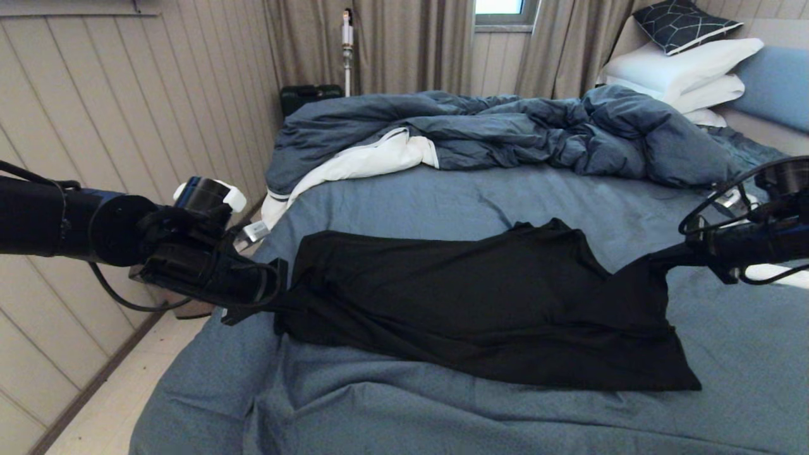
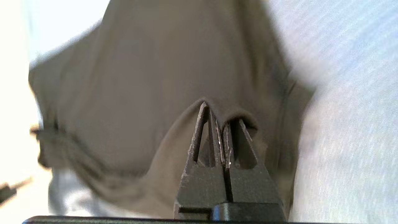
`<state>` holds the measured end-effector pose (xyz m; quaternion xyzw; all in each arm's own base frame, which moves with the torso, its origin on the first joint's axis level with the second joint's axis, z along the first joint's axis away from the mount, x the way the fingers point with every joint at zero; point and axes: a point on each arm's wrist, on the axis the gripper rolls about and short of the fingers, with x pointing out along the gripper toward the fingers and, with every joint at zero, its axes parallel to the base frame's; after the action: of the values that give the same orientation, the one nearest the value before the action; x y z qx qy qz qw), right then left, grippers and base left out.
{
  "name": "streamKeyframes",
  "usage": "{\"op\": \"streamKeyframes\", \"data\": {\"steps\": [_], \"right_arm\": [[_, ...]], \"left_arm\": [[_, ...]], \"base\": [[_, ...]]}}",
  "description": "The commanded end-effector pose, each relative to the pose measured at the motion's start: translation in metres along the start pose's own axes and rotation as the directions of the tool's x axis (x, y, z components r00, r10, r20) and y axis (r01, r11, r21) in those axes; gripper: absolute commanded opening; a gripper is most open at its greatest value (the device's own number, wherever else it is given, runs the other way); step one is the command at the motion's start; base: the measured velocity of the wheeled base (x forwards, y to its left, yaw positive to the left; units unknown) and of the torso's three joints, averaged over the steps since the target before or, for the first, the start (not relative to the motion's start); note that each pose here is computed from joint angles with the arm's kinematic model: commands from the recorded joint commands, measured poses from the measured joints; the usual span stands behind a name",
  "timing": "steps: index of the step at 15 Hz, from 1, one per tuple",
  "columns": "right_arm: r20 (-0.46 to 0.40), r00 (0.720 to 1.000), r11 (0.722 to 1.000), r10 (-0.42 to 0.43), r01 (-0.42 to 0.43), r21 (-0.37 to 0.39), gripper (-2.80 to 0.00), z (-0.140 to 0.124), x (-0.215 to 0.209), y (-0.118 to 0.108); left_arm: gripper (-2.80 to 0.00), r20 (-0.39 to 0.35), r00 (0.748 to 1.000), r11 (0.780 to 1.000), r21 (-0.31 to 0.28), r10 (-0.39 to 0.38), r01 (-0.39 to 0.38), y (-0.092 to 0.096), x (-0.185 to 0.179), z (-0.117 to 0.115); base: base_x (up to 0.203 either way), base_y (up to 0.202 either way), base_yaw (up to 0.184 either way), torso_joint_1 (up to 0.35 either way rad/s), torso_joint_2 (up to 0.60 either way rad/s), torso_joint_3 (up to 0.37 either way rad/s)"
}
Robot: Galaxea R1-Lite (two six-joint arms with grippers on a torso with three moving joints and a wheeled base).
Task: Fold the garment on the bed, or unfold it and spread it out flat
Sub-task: Fold the black T-shirt
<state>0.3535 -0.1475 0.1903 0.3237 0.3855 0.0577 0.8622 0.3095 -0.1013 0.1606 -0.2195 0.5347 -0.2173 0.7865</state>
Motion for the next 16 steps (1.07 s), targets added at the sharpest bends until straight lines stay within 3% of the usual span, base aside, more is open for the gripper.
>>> {"op": "streamKeyframes", "data": {"steps": [1, 6, 12, 16], "right_arm": [[-0.014, 1.0, 0.999, -0.016, 0.017, 0.05, -2.8, 0.009, 0.022, -0.011], [0.016, 0.999, 0.994, -0.039, 0.037, 0.1, -2.8, 0.031, 0.058, 0.004], [0.056, 0.996, 0.997, -0.071, 0.069, 0.03, -2.8, 0.036, 0.084, 0.025], [0.148, 0.985, 0.996, -0.086, 0.09, -0.021, -2.8, 0.039, 0.092, 0.044]], "left_arm": [[-2.8, -0.003, 1.0, 1.0, -0.005, -0.001, 0.001, 0.001, 0.001, 0.0], [-2.8, -0.003, 1.0, 1.0, -0.003, 0.0, 0.0, 0.001, 0.001, 0.0], [-2.8, 0.001, 1.0, 1.0, -0.01, 0.004, -0.004, 0.003, 0.002, 0.003], [-2.8, 0.019, 1.0, 1.0, -0.023, 0.002, -0.002, 0.008, -0.001, 0.006]], "base": [[0.0, 0.0, 0.0, 0.0, 0.0, 0.0], [0.0, 0.0, 0.0, 0.0, 0.0, 0.0], [0.0, 0.0, 0.0, 0.0, 0.0, 0.0], [0.0, 0.0, 0.0, 0.0, 0.0, 0.0]]}}
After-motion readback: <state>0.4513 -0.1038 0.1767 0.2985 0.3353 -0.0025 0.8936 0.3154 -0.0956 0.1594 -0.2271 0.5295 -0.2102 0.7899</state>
